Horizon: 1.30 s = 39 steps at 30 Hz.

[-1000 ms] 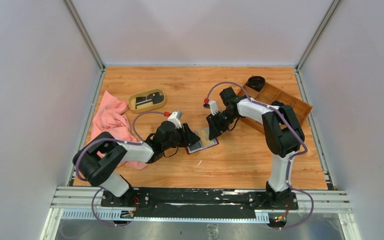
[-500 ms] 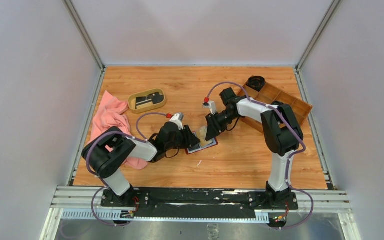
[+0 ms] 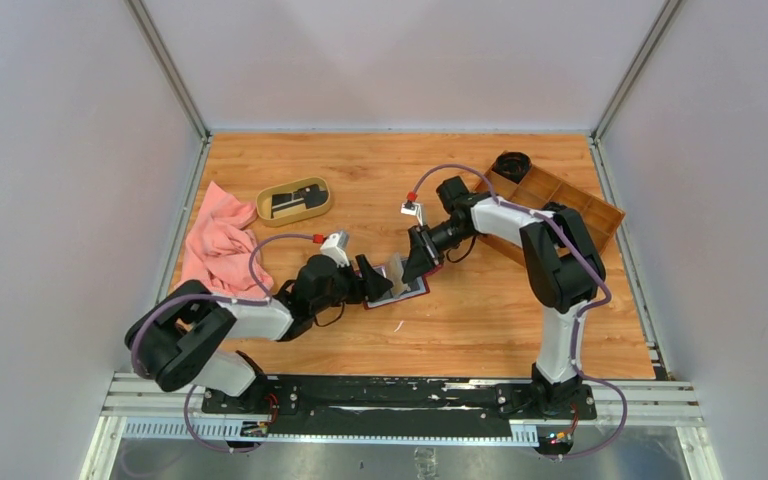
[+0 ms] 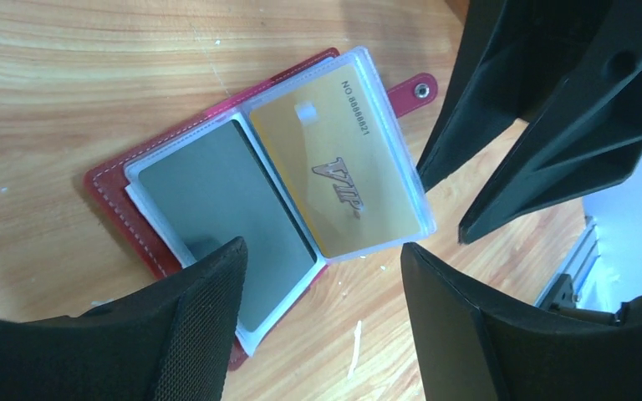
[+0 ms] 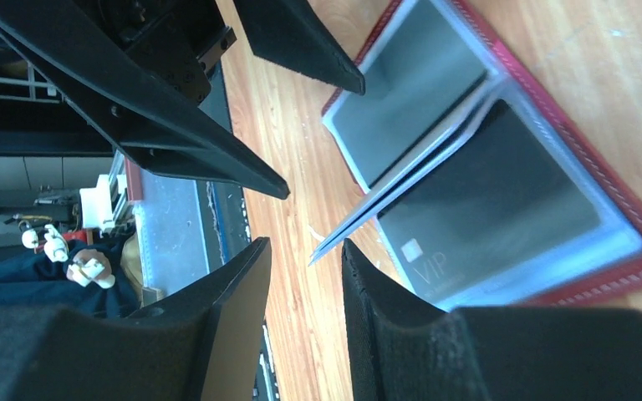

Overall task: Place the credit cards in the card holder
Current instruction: Turn over the card slot in the card holder.

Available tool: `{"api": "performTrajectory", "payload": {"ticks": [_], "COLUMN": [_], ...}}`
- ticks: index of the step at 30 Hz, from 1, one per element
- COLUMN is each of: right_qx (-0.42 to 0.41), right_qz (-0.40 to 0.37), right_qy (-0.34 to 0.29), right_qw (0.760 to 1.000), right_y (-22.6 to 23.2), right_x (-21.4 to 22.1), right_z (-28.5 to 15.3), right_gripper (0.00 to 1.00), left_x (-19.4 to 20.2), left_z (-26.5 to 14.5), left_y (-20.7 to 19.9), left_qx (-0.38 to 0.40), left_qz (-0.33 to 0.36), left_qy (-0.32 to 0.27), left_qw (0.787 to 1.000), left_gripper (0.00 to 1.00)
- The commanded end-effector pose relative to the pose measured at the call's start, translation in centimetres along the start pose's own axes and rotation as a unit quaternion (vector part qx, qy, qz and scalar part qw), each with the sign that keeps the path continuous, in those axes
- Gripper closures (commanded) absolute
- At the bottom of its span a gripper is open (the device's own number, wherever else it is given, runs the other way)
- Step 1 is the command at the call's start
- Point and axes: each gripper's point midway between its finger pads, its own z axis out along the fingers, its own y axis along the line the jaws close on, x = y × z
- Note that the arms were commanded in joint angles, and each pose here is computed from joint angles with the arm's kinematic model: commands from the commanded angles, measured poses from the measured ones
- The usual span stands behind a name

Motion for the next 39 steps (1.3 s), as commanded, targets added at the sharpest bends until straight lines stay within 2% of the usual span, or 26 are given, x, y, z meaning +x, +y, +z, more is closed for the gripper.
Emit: {"api": "performTrajectory", "payload": {"ticks": [1, 8, 14, 17, 21, 24, 31, 39], "right_qx": [-0.042, -0.031, -0.006, 0.044, 0.134, 0.182, 0.212, 0.226], "right_qz": [-0.011, -0.026, -0.065, -0.103, -0.132, -0.122, -0.069, -0.027], "right_qy": [0.016, 0.048, 0.038, 0.041, 0.042, 0.047, 0.056, 0.055], "right_qw": [0.999, 0.998, 0.997, 0.993, 0.981, 0.975, 0.973, 0.972], "right_y": [2.6, 2.9, 2.9, 2.1, -0.1, -2.0, -4.9, -6.5], "right_x": [-0.2, 0.7, 0.0, -0.3, -0.8, -0.6, 0.3, 0.9], "right_z": [2.0, 4.6, 3.6, 2.3, -0.2, -1.4, -1.5, -1.7], "right_gripper": [0.59, 0.59, 0.59, 0.59, 0.59, 0.58, 0.55, 0.52], "left_x": [-1.6, -2.7, -3.7, -4.0, -4.0, -3.8, -2.3, -0.3], "left_z": [-1.2, -2.6, -4.5, -5.0, -4.9, -4.4, -2.2, 0.1], "left_y": [-0.1, 0.5, 1.6, 1.1, -0.1, -1.0, -2.5, 0.1], "left_qx": [0.000, -0.010, -0.032, -0.021, 0.004, 0.019, 0.046, 0.003], "left_qz": [-0.007, -0.013, 0.007, 0.017, 0.023, 0.027, 0.031, 0.035], "left_qy": [-0.040, -0.076, -0.113, -0.120, -0.108, -0.092, -0.028, 0.010], "left_qw": [0.999, 0.997, 0.993, 0.992, 0.994, 0.995, 0.998, 0.999], "left_gripper": [0.28, 0.27, 0.29, 0.29, 0.29, 0.28, 0.30, 0.36]}}
